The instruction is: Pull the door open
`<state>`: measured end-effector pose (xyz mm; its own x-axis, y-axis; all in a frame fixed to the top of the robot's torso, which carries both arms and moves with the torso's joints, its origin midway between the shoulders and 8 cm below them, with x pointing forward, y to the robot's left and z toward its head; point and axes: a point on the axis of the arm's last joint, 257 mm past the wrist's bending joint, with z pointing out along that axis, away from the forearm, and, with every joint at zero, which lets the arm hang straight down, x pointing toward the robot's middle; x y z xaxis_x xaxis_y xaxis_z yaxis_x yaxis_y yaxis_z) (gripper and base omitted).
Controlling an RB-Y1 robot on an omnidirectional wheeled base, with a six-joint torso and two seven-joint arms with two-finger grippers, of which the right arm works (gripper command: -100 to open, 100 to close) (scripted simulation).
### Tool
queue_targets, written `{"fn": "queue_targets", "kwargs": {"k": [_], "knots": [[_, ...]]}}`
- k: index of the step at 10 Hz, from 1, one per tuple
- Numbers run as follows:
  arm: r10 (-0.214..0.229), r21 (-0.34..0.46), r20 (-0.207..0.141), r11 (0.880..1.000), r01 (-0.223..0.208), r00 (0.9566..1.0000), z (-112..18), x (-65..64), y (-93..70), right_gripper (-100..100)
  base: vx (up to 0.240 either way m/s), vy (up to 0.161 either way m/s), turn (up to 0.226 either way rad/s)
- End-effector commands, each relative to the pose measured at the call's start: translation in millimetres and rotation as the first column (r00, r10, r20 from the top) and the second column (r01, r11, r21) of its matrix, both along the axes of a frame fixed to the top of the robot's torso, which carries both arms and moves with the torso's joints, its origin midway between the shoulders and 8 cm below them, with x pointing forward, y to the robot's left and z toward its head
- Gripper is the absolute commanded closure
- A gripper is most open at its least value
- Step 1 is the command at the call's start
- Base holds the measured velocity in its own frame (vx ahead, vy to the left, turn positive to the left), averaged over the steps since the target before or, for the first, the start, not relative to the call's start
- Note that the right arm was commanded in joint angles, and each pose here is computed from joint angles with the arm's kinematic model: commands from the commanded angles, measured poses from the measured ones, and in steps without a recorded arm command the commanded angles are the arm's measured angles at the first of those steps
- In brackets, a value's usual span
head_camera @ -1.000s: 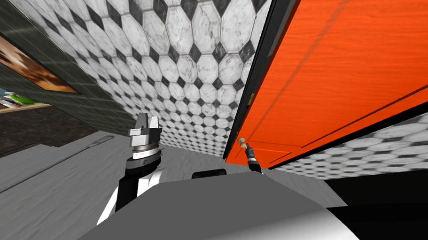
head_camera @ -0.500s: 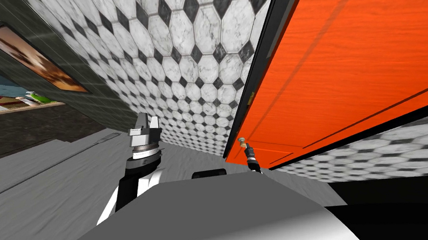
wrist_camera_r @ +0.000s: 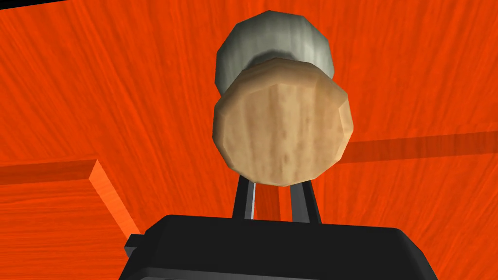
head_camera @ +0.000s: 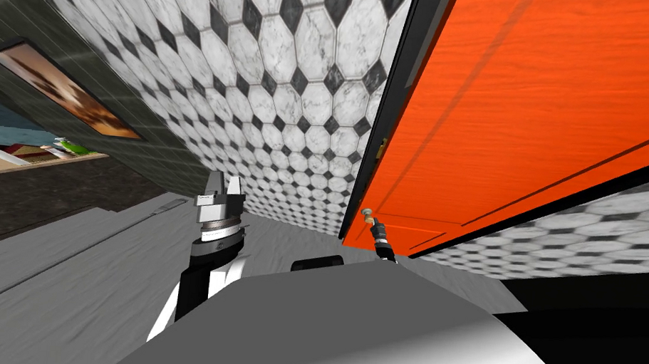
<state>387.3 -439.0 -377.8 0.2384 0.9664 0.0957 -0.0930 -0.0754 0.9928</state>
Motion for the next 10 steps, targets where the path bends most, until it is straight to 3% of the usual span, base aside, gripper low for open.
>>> {"fn": "queue_targets", "kwargs": {"k": [1, 4, 6, 7, 10], "knots": [[0.010, 0.074, 0.047, 0.997, -0.014, 0.9988, 8.8, 10.9, 9.7, 100, -0.089, -0.031, 0.180], [0.003, 0.148, 0.065, 0.989, -0.013, 0.9979, 8.5, 12.0, 8.7, 100, -0.053, -0.019, 0.047], [-0.015, 0.244, 0.087, 0.970, -0.006, 0.9961, 7.6, 14.0, 6.9, 100, -0.061, -0.020, 0.119], [-0.040, 0.264, 0.050, 0.964, 0.026, 0.9979, -6.1, 5.2, -3.1, -100, -0.083, -0.043, 0.045], [-0.053, 0.346, 0.071, 0.938, 0.025, 0.9961, -6.5, 8.3, -0.4, -100, -0.082, 0.017, 0.033]]}}
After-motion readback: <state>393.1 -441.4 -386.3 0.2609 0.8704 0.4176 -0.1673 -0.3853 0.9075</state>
